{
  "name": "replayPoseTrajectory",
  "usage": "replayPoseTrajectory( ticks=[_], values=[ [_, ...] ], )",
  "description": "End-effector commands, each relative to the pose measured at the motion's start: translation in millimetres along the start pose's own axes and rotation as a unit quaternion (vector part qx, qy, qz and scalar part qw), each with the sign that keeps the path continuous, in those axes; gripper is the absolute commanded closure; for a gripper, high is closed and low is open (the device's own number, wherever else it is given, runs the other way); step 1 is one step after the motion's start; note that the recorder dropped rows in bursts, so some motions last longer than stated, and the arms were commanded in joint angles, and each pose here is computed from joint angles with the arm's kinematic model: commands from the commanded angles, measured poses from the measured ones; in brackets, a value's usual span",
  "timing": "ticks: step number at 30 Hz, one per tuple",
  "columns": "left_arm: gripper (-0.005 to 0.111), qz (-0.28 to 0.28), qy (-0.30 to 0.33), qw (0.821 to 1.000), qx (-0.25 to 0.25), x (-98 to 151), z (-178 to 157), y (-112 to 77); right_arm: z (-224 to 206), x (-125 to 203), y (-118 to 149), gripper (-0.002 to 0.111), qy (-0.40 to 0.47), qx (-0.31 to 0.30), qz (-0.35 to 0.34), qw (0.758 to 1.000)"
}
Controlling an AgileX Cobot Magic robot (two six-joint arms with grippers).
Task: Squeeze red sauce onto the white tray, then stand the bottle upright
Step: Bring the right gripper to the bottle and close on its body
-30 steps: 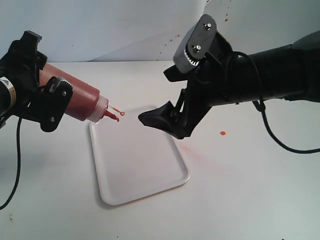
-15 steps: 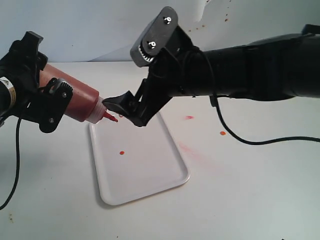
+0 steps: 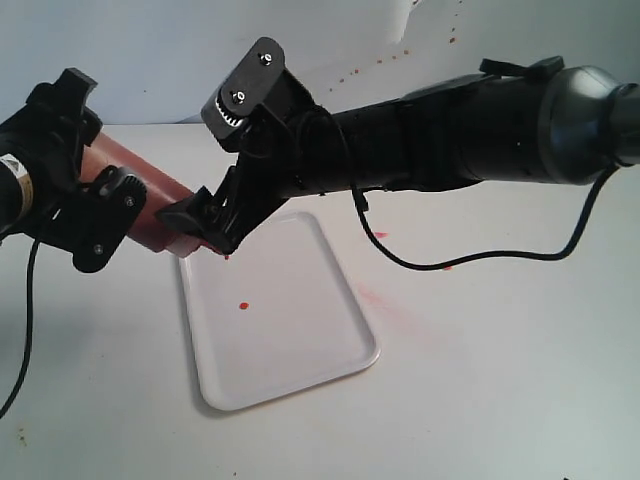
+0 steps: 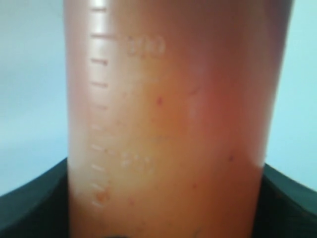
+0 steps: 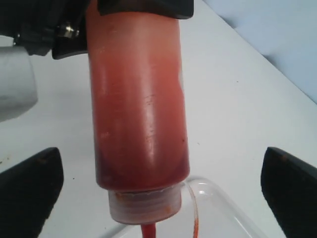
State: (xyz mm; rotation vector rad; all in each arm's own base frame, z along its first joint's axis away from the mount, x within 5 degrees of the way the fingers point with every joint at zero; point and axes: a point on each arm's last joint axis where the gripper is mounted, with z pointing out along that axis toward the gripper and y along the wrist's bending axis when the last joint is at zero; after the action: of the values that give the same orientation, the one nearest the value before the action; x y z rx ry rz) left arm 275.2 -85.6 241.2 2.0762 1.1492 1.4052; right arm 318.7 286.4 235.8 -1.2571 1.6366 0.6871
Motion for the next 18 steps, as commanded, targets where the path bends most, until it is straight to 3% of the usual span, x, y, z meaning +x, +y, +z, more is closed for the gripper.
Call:
replayPoseTrajectory(
  ticks=[1, 14, 18],
  values=[
    [0.107, 0.012, -0.014, 1.000, -0.016, -1, -3, 5.3, 3, 2, -2, 0.003, 0.009, 0.008, -0.001, 1.000],
    [0.107, 0.013, -0.026, 0.999, -0.018, -3, -4, 5.8, 13, 10, 8, 0.003, 0.023, -0.024, 0.005, 0.999],
    [0.107, 0.013, -0.026, 0.999, -0.018, -3, -4, 5.8, 19, 15, 9, 0.003, 0.037, -0.010, -0.006, 0.999]
  ],
)
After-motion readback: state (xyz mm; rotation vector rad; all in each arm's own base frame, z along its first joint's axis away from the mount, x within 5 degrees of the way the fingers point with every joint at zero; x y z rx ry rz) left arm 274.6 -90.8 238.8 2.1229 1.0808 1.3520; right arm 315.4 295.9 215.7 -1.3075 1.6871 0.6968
